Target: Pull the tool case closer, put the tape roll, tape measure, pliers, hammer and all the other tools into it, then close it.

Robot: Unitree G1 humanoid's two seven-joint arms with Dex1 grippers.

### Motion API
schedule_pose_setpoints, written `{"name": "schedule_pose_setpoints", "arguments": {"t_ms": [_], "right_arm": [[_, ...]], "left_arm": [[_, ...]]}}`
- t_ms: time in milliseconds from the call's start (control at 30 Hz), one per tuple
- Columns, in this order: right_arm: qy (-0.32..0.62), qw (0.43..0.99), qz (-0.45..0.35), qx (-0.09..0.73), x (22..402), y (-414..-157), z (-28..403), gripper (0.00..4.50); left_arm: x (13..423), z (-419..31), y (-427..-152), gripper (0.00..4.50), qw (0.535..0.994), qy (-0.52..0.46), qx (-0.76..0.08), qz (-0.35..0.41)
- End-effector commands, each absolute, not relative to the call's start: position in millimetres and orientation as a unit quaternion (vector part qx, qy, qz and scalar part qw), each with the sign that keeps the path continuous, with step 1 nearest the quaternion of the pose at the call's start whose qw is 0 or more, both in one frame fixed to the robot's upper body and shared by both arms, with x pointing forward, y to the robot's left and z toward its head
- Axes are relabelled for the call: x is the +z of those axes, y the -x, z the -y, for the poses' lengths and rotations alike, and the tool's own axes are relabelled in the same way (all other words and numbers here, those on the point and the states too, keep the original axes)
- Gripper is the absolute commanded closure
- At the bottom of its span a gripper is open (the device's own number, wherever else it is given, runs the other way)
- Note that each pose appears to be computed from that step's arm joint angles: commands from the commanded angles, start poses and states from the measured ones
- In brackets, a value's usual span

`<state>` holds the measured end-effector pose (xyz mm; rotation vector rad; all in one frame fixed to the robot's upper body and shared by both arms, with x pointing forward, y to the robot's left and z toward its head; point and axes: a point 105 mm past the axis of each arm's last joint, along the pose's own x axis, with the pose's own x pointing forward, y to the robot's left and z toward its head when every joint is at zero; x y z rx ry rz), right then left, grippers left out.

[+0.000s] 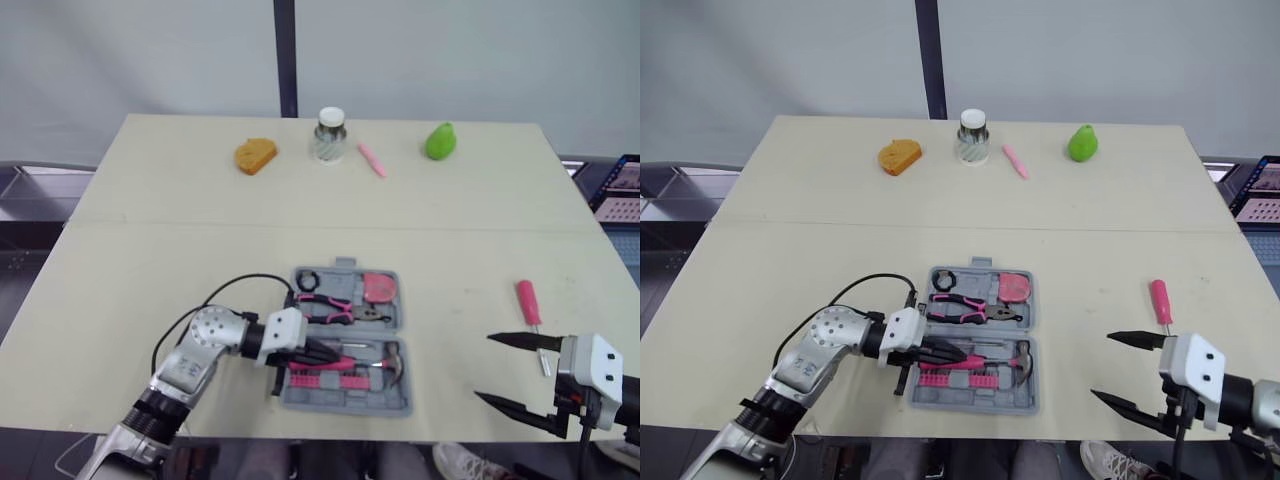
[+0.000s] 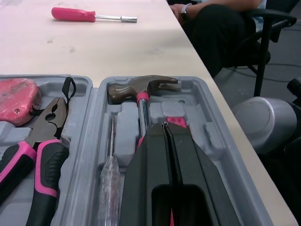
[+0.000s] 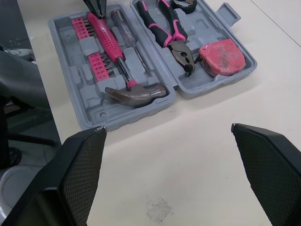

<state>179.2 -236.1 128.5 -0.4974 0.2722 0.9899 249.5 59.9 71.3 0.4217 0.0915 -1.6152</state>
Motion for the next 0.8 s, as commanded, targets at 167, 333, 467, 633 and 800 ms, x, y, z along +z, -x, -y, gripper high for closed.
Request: {"name": "schedule_pose_setpoints", "arguments": {"t_ms": [167,333,467,633,800], "right_arm": [[0.247,0.846,-0.111,0.458,138,-180,238,0.00],[0.249,0.847,-0.111,0.457,138,-180,238,0.00],[0.249,0.847,-0.112,0.456,138,-180,238,0.00],[0.249,0.848,-0.113,0.454,139,-179,239,0.00],[0.250,0.849,-0.114,0.452,140,-178,239,0.00]], "left_arm": [[62,-58,-248,4.42,0.673,-0.198,-0.711,-0.047],[58,-57,-250,4.42,0.676,-0.203,-0.707,-0.049],[58,-55,-252,4.42,0.681,-0.201,-0.703,-0.049],[56,-52,-254,4.42,0.684,-0.200,-0.700,-0.047],[52,-52,-254,4.42,0.685,-0.200,-0.698,-0.053]]}}
